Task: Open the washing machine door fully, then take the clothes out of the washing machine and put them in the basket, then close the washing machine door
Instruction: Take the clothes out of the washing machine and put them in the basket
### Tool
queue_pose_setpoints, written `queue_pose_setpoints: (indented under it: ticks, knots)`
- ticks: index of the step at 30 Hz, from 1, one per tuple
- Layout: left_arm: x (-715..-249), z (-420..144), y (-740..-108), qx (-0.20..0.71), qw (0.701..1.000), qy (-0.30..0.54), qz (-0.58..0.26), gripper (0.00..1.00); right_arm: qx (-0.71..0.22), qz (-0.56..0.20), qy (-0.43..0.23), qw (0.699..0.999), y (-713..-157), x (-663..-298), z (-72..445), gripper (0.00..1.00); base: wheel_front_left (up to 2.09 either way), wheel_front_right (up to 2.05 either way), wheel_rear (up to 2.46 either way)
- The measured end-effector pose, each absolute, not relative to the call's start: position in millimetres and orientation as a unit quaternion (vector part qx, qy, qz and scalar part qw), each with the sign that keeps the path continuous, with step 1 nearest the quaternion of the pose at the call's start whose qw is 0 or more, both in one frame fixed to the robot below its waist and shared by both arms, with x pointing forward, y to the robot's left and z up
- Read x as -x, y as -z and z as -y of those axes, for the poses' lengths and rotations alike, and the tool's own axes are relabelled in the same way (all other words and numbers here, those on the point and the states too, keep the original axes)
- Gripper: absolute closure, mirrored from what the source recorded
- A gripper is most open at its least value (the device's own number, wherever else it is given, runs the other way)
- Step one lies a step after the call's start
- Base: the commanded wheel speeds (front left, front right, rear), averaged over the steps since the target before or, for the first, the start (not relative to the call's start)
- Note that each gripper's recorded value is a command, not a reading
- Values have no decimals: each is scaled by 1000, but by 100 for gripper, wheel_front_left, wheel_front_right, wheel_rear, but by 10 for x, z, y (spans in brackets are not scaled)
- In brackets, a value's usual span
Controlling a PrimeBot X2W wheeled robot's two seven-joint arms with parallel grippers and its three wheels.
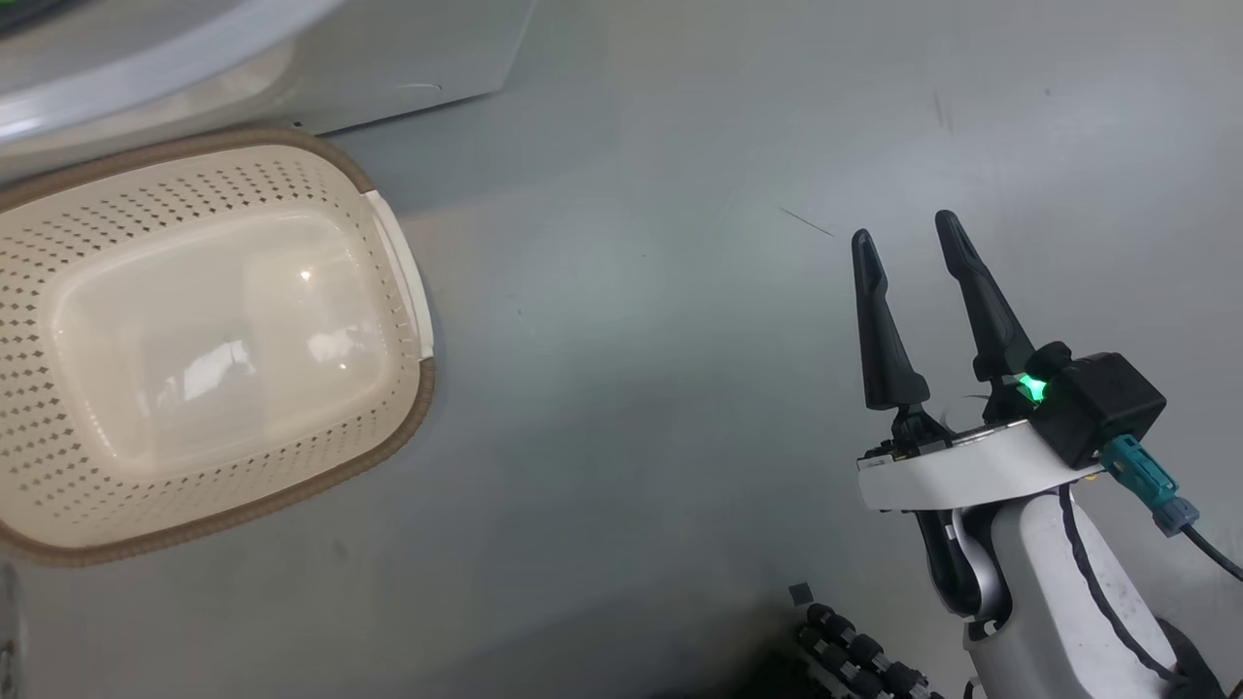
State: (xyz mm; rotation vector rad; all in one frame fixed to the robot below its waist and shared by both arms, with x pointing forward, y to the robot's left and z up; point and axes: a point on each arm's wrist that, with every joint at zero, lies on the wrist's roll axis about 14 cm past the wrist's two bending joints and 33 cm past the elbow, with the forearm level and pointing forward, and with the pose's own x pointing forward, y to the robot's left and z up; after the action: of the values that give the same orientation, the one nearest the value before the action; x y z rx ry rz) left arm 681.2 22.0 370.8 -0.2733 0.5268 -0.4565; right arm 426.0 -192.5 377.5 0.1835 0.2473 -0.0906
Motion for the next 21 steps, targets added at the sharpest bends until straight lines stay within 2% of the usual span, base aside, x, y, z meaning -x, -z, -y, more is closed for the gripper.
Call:
queue_pose_setpoints:
  ticks: [6, 7, 8, 9, 10, 21]
  knots:
    - [-6861, -130, -3456, 145, 921, 225, -283, 0, -85, -132, 63, 986, -3713, -4243, 2022, 0, 0, 0, 0]
    - [-6887, -129, -3451, 147, 921, 224, -283, 42, -84, -134, 64, 985, -3703, -4238, 2031, 0, 0, 0, 0]
    - [-6905, -119, -3449, 149, 921, 225, -282, 58, -82, -136, 69, 985, -3693, -4233, 2050, 0, 0, 0, 0]
    - [-6912, -107, -3438, 149, 920, 225, -284, 58, -81, -136, 70, 985, -3689, -4234, 2058, 0, 0, 0, 0]
    - [-6917, -99, -3428, 149, 920, 226, -285, 100, -80, -137, 70, 985, -3685, -4236, 2062, 0, 0, 0, 0]
    - [-6970, -157, -3428, 152, 925, 218, -271, 100, -81, -133, 66, 986, -3671, -4311, 2030, 0, 0, 0, 0]
